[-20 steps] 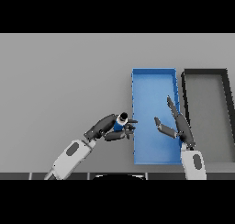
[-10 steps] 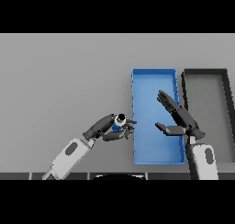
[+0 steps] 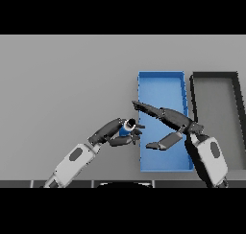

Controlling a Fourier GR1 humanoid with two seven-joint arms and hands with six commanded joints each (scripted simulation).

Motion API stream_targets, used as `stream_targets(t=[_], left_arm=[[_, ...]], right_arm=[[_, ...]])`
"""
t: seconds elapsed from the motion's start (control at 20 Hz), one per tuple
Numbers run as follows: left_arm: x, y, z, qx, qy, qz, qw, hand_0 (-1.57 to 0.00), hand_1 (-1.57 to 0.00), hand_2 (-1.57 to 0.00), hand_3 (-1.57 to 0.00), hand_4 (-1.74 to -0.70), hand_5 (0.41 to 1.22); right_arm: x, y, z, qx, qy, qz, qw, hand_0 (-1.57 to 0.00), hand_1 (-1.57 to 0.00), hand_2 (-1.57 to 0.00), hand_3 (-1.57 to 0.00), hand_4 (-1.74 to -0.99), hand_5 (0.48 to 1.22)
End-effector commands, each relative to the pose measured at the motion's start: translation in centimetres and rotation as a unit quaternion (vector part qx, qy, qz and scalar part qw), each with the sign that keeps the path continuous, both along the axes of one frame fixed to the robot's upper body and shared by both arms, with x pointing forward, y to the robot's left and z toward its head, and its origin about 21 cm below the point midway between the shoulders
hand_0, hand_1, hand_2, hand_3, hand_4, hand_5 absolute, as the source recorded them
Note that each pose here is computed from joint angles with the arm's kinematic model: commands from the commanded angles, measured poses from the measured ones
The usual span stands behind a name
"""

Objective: Pick up the blue pipe and place it into the blue bin.

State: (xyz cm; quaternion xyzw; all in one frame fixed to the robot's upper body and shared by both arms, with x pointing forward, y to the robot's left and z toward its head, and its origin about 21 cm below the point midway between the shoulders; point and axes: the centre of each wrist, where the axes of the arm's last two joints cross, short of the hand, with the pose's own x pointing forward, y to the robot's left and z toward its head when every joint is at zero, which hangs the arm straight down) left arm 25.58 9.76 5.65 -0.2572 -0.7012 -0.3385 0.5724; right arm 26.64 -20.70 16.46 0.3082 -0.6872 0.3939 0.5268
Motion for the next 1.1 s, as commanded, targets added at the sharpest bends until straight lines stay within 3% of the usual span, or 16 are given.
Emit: stream_targets(t=[0.0, 0.1, 0.2, 0.4, 0.6, 0.65, 0.7, 0.75, 0.8, 0.85, 0.95, 1.0, 1.05], left_arm=[[0.0, 0.2, -0.1, 0.000, 0.003, 0.001, 1.000, -1.57, -1.57, -1.57, -1.44, -1.73, 1.221], [-0.2, 0.3, -0.3, -0.007, -0.002, -0.006, 1.000, -1.57, -1.57, -1.57, -1.44, -1.73, 1.221], [0.0, 0.4, -0.5, -0.013, -0.002, -0.014, 1.000, -1.57, -1.57, -1.57, -1.49, -1.63, 1.221], [0.0, 0.5, -0.7, -0.007, -0.004, -0.022, 1.000, -1.57, -1.57, -1.57, -1.54, -1.52, 1.221], [0.4, 0.2, -0.8, 0.008, 0.000, -0.012, 1.000, -1.57, -1.57, -1.57, -1.56, -1.47, 1.221], [0.6, 0.2, -0.7, 0.012, 0.003, -0.010, 1.000, -1.57, -1.57, -1.57, -1.56, -1.52, 1.221], [0.5, 0.4, -0.4, 0.004, -0.004, -0.013, 1.000, -1.57, -1.57, -1.57, -1.28, -1.57, 1.221], [0.4, 0.4, -0.5, 0.033, -0.007, -0.005, 0.999, -1.57, -1.57, -1.57, -1.19, -1.60, 1.221], [0.6, 0.4, -0.1, 0.070, -0.016, -0.002, 0.997, -1.57, -1.53, -1.57, -1.12, -1.63, 1.221], [0.4, 0.5, 0.1, 0.067, -0.014, 0.003, 0.998, -1.57, -1.54, -1.57, -1.12, -1.65, 1.221], [0.3, 0.1, -0.1, 0.045, -0.021, 0.000, 0.999, -1.57, -1.55, -1.57, -1.28, -1.68, 1.221], [0.1, -0.1, -0.2, 0.031, -0.014, -0.005, 0.999, -1.57, -1.55, -1.57, -1.34, -1.69, 1.221], [0.2, -0.2, -0.4, 0.019, -0.008, -0.005, 1.000, -1.57, -1.56, -1.57, -1.39, -1.70, 1.221]], right_arm=[[0.1, 0.4, 0.6, 0.002, -0.012, 0.012, 1.000, 0.00, 0.00, 0.00, 0.00, -1.324, 0.488], [0.6, 1.6, 1.0, -0.009, -0.021, 0.037, 0.999, 0.00, 0.00, 0.00, 0.00, -1.307, 0.497], [1.3, 3.0, 1.4, -0.020, -0.032, 0.055, 0.998, 0.00, 0.00, 0.00, 0.00, -1.270, 0.510], [2.1, 5.5, 1.8, -0.040, -0.032, 0.081, 0.995, 0.00, 0.00, 0.00, 0.00, -1.232, 0.517], [2.9, 7.9, 1.5, -0.048, -0.020, 0.101, 0.993, 0.00, 0.00, -0.01, 0.00, -1.210, 0.498], [3.3, 8.4, 1.9, -0.052, -0.019, 0.110, 0.992, -0.02, -0.03, -0.05, -0.03, -1.236, 0.493], [3.1, 8.9, 1.9, -0.056, -0.022, 0.117, 0.991, -0.11, -0.14, -0.16, -0.12, -1.291, 0.483], [3.2, 9.2, 2.0, -0.057, -0.026, 0.123, 0.990, -0.26, -0.30, -0.31, -0.25, -1.348, 0.477], [3.4, 9.6, 1.9, -0.058, -0.029, 0.129, 0.990, -0.47, -0.49, -0.49, -0.52, -1.365, 0.477], [3.5, 9.9, 2.1, -0.046, -0.035, 0.137, 0.989, -0.69, -0.70, -0.71, -0.66, -1.433, 0.486], [3.2, 10.4, 2.2, -0.028, -0.032, 0.149, 0.988, -1.01, -1.02, -1.02, -0.88, -1.527, 0.570], [3.3, 10.6, 2.0, -0.017, -0.025, 0.154, 0.988, -1.12, -1.13, -1.13, -1.02, -1.498, 0.638], [3.6, 10.6, 1.9, -0.011, -0.023, 0.151, 0.988, -1.21, -1.22, -1.22, -1.13, -1.474, 0.755]])
